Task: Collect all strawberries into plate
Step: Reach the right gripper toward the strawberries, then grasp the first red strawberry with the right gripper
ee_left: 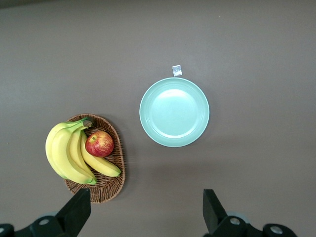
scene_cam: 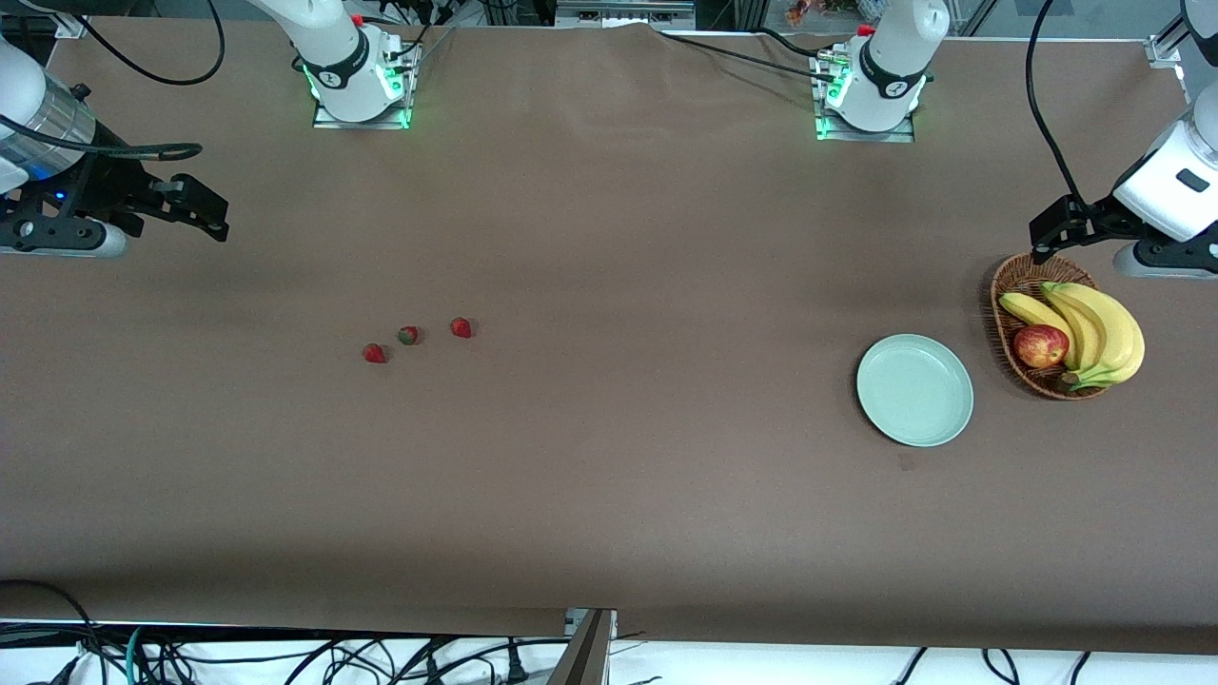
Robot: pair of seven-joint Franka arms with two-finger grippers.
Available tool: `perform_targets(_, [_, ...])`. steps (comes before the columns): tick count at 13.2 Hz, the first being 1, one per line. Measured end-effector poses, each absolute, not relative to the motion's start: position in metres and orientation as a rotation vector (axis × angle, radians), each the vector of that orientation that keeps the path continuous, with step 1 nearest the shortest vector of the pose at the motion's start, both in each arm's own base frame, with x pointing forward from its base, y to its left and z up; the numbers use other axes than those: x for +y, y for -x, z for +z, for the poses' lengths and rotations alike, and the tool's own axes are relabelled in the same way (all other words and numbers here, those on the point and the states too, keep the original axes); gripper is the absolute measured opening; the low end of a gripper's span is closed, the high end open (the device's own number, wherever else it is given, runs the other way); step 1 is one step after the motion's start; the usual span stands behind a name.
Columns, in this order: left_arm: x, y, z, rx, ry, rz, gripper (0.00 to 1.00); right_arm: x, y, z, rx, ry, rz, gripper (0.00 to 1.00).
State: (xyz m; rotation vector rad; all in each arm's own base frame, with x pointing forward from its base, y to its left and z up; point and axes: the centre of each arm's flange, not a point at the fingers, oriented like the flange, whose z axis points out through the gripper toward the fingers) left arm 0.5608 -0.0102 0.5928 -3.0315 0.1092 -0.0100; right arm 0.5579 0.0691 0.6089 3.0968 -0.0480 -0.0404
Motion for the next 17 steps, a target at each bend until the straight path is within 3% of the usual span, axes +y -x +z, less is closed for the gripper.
perform_targets(5, [-0.01,-0.561,0.593,0.109,3.032,-0.01,1.0,0.069,-0.562,0.612,-0.05,-3.101,0.012,1.0])
perform_targets(11, [-0.01,-0.56,0.593,0.109,3.031,-0.004,1.0,0.058,-0.569,0.6,-0.099,-3.136,-0.03,1.0])
perform_targets(13, [-0.01,-0.56,0.593,0.108,3.032,-0.003,1.0,0.064,-0.581,0.569,-0.09,-3.124,-0.113,1.0])
perform_targets(17, [-0.01,-0.56,0.593,0.108,3.032,-0.002,1.0,0.082,-0.618,0.445,0.006,-3.083,-0.285,1.0])
